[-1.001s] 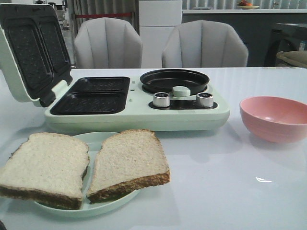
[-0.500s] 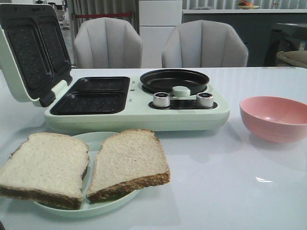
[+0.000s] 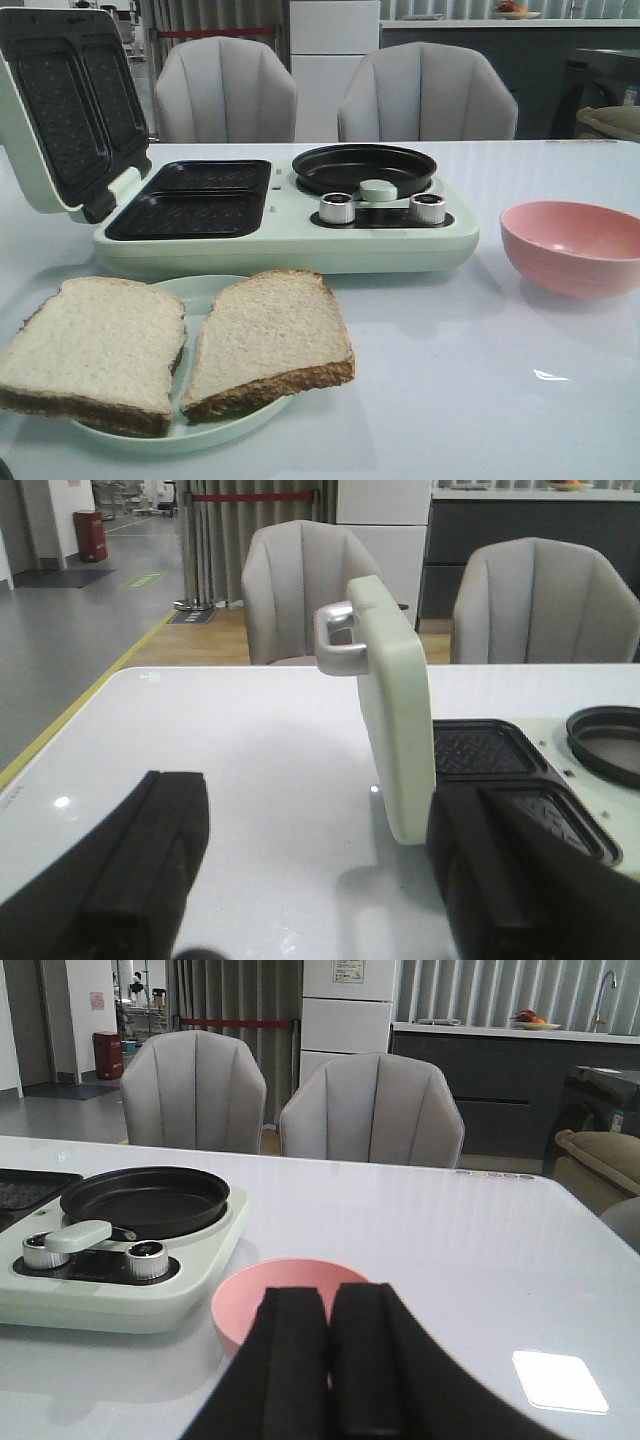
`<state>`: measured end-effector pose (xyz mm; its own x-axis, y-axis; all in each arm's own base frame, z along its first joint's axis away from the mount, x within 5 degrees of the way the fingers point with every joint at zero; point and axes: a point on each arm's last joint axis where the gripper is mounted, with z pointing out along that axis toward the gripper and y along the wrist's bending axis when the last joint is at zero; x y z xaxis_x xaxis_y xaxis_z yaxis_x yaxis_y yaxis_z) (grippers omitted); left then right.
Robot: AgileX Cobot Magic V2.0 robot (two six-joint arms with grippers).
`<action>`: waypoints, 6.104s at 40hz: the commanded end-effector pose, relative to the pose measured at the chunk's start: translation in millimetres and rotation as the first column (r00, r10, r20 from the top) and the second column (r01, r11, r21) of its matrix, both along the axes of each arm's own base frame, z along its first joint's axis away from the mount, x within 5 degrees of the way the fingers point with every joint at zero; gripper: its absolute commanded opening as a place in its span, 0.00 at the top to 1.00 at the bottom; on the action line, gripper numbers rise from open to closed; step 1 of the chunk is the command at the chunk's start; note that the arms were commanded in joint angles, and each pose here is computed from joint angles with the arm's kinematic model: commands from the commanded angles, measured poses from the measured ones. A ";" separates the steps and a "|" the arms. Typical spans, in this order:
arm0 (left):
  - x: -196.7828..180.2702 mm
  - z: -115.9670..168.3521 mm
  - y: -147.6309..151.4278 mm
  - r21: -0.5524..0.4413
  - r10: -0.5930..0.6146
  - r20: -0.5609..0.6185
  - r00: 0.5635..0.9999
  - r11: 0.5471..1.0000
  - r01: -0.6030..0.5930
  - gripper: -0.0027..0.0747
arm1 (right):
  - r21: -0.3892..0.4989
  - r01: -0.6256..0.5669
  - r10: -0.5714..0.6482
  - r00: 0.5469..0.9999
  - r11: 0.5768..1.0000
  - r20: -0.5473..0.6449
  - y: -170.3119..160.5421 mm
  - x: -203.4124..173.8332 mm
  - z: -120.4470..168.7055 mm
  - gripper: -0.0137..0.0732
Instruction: Make breakfast with bread and shrimp
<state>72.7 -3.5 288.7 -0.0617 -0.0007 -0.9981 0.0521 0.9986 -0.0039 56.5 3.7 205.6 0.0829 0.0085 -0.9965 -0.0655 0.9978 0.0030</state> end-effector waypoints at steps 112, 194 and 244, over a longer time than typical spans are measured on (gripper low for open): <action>99.1 -59.9 -143.0 0.796 -0.109 -0.605 0.789 -0.079 0.600 0.82 | -0.011 0.000 0.001 0.995 1.000 0.104 0.0 -3.0 9.8 0.68; 356.8 -62.2 -138.6 0.864 -0.243 -0.426 0.871 0.176 0.472 0.82 | -0.011 0.000 0.001 0.995 1.000 0.104 0.0 -3.0 9.8 0.68; 292.3 40.1 -152.4 0.360 -0.242 -0.364 0.899 0.854 0.375 0.19 | -0.011 0.000 0.001 0.995 1.000 0.104 0.0 -3.0 9.8 0.68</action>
<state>380.7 -157.3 284.5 -0.3095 0.6129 -0.7270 0.4677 0.7638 0.4448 56.5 3.7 205.6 0.0829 0.0085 -0.9965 -0.0655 0.9978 0.0030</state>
